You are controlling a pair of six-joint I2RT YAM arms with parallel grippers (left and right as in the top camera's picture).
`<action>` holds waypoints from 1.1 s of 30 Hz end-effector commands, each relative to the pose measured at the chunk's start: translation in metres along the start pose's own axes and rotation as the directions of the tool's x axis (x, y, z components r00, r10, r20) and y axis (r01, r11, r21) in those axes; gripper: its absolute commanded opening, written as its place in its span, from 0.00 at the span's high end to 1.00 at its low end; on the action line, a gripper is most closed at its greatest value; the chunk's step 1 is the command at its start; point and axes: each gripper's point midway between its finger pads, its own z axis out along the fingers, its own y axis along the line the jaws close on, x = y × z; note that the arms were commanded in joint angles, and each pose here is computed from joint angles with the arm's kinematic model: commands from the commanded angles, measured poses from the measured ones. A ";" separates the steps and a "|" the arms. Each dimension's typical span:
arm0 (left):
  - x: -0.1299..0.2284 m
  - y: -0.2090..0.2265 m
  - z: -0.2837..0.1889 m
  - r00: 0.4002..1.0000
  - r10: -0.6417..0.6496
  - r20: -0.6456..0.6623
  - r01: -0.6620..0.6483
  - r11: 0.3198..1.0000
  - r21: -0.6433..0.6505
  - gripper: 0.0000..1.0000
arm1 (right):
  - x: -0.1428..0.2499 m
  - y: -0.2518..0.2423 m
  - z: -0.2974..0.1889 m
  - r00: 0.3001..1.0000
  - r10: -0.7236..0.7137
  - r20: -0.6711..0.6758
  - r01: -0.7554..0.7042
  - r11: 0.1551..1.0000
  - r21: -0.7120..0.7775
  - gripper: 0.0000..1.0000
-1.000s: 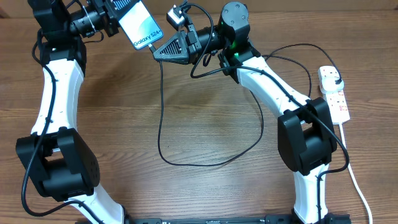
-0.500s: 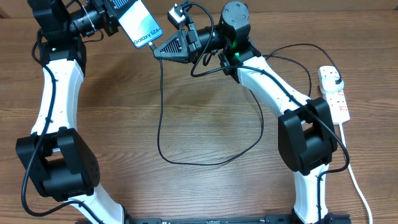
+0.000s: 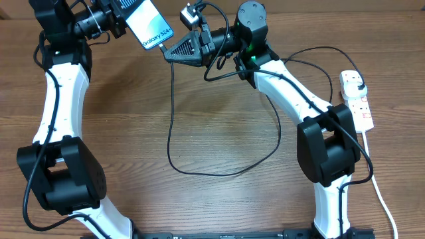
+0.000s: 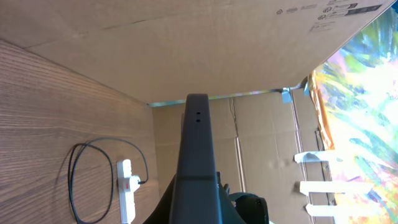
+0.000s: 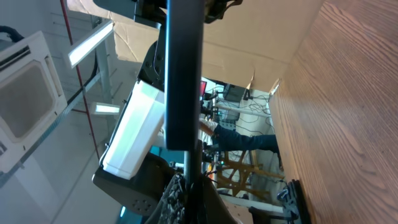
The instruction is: Plug charger to phone and switch on socket
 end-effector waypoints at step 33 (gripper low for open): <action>-0.011 -0.030 -0.015 0.997 0.060 0.056 -0.062 0.997 0.035 0.96 | -0.010 0.014 -0.006 0.999 -0.019 0.046 0.020 1.000 -0.009 0.96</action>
